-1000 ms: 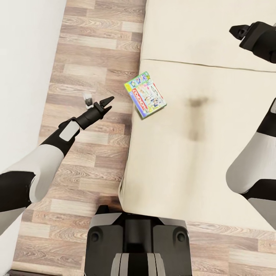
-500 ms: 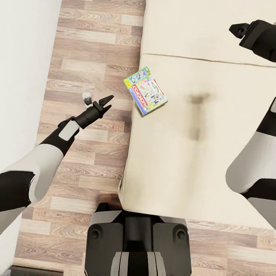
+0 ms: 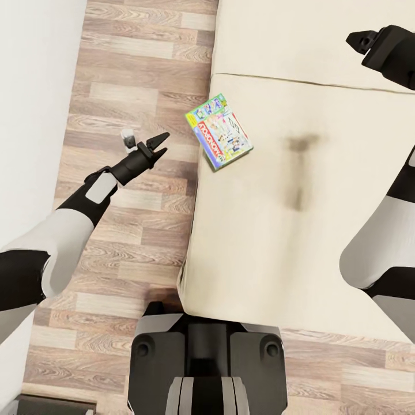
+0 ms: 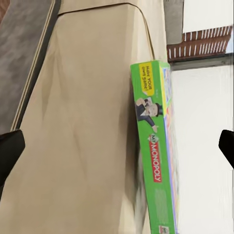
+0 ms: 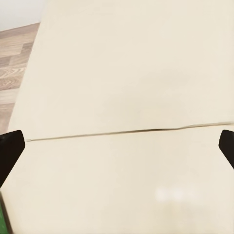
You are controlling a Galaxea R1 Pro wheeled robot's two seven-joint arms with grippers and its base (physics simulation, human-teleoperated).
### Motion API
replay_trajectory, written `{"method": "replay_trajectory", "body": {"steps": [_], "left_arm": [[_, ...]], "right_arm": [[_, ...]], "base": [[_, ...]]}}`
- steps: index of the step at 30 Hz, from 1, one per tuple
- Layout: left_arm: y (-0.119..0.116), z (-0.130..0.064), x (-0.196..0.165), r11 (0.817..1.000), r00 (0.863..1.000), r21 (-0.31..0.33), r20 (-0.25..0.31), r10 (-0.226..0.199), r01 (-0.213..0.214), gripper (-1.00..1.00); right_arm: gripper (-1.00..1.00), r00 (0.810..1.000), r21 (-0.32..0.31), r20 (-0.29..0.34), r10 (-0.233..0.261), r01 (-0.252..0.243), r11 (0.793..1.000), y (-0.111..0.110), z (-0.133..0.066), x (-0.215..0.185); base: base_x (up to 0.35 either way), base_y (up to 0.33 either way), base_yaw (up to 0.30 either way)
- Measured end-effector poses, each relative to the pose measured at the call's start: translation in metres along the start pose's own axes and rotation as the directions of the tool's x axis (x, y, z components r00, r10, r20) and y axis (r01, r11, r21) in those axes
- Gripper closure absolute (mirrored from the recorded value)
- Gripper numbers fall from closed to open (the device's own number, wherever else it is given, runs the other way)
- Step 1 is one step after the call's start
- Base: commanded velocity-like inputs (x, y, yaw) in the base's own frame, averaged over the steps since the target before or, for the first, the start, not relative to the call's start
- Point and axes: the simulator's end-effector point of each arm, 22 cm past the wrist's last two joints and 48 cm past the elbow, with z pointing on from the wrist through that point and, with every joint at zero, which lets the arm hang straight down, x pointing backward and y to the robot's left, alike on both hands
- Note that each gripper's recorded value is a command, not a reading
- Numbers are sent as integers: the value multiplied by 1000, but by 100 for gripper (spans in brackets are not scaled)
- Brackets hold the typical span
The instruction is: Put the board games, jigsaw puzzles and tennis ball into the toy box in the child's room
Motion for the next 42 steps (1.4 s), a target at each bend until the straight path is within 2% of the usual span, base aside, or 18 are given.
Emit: {"method": "replay_trajectory", "body": {"steps": [16,23,32,42], "left_arm": [[-15,6,-16,999,1000,36,8,25,-26,-100],[-16,6,-21,999,999,39,10,33,-34,-100],[-13,6,-18,998,998,23,-17,58,-58,-100],[-10,5,-13,998,997,12,-36,70,-69,-100]], "right_arm": [[-100,1000,-1,-5,4,-4,1000,0,2,4],[-100,1000,1,-6,2,-2,1000,-1,2,5],[-100,1000,4,-10,2,-2,1000,-2,2,7],[-100,1000,6,-14,3,-3,1000,-4,2,10]], "base": [[0,0,-3],[0,0,-107],[0,0,-158],[0,0,-50]]}}
